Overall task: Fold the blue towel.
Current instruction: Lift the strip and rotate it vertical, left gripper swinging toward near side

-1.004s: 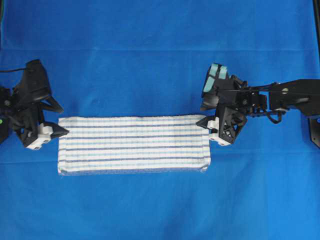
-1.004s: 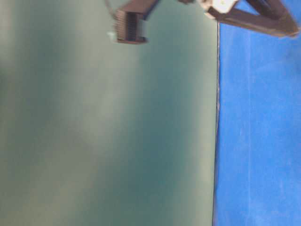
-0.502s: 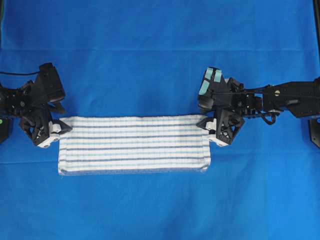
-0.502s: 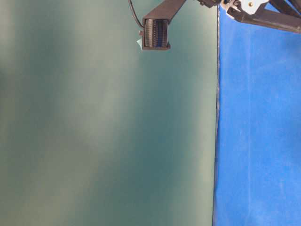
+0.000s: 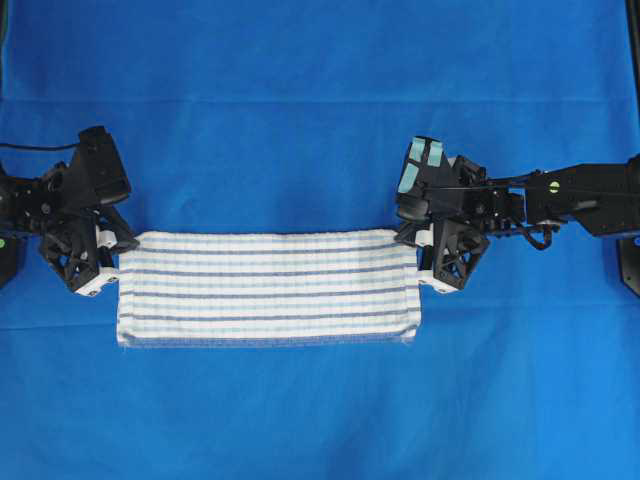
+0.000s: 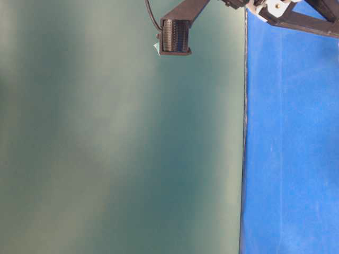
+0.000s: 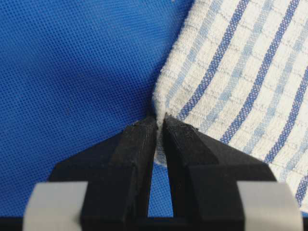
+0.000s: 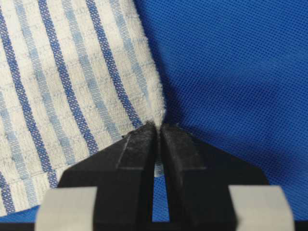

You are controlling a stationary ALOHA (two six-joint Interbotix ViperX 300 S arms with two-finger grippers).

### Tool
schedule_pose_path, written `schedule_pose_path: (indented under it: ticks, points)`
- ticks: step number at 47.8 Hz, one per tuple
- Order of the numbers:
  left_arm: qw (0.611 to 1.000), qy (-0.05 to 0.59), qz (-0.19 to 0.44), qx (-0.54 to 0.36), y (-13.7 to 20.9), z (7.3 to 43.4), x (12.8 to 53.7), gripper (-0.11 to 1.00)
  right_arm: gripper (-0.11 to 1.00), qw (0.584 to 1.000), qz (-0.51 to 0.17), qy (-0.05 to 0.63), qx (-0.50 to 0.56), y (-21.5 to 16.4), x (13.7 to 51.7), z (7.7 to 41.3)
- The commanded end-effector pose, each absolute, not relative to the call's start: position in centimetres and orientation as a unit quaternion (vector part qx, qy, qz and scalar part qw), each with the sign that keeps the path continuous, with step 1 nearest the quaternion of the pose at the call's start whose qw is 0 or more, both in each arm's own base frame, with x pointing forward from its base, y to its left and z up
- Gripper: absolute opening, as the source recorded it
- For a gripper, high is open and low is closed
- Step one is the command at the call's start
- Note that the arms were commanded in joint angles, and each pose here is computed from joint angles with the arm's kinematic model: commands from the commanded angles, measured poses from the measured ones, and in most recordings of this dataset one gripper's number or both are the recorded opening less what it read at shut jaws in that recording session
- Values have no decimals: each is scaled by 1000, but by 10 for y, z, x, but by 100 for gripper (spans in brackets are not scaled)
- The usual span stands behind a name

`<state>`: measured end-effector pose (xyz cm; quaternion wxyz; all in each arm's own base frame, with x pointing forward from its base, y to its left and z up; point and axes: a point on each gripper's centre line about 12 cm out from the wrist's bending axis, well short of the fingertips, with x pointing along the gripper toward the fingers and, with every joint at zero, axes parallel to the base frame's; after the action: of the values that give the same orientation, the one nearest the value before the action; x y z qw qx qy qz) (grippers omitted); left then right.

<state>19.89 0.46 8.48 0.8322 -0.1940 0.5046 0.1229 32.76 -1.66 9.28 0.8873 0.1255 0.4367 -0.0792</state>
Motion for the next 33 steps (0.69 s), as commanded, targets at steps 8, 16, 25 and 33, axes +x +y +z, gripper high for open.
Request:
schedule_pose_path:
  ticks: [8,16,25,33]
  points:
    - [819,525,127,-193,4,83,193,5,5,895,-78,420,126,-17,332,105]
    - [825,516,123,-193,4,106,201,5,5,902,-77,405,127,-18,330,128]
    - [841,489,116,-198,3,147,206,5,5,909,-77,389,125,-18,325,166]
    - [868,441,105,-203,3,181,203,5,5,915,-77,377,117,-19,320,200]
